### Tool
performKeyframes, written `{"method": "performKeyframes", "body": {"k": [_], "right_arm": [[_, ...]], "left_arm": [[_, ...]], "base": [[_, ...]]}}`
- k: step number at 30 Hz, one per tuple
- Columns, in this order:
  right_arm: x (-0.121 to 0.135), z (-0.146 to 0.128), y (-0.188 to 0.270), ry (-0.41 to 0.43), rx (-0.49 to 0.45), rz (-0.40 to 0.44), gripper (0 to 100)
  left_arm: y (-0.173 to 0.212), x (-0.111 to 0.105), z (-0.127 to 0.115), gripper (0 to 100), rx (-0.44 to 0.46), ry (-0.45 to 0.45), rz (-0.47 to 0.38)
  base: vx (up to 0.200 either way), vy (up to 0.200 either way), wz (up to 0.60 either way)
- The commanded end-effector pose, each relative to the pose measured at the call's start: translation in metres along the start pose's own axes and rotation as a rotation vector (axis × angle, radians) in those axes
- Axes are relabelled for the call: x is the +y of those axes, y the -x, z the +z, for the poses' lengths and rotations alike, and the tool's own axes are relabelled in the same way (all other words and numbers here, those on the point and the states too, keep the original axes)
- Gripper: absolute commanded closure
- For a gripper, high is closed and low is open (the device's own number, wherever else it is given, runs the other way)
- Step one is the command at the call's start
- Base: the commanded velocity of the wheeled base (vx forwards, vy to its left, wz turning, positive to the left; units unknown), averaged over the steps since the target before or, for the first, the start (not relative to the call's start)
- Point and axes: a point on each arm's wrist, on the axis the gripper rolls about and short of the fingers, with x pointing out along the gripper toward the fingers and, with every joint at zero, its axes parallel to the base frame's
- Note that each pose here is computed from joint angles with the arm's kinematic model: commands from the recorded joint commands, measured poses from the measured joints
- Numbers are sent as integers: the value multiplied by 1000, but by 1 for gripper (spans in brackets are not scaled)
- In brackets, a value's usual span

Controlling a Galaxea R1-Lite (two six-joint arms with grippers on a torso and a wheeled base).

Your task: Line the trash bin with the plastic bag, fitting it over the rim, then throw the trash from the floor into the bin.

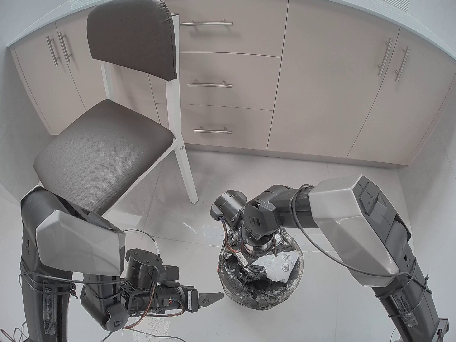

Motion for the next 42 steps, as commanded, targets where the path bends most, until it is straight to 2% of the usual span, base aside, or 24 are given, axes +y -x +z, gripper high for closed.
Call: {"method": "performKeyframes", "body": {"k": [1,9,27,38,42], "right_arm": [[1,0,-2,-1,1,1,100],[3,-5,-24,-16,31,-1,100],[18,-35,-125,-37,97,-17,100],[18,-51,-163,-54,121,-21,100],[18,-52,-166,-61,115,4,100]], "left_arm": [[0,0,0,0,1,1,1],[0,0,0,0,1,1,1],[-1,0,0,0,-2,2,0],[-1,0,0,0,-2,0,0],[-2,1,-1,0,4,-14,1]], "base": [[0,0,0],[0,0,0],[0,0,0],[0,0,0],[0,0,0]]}}
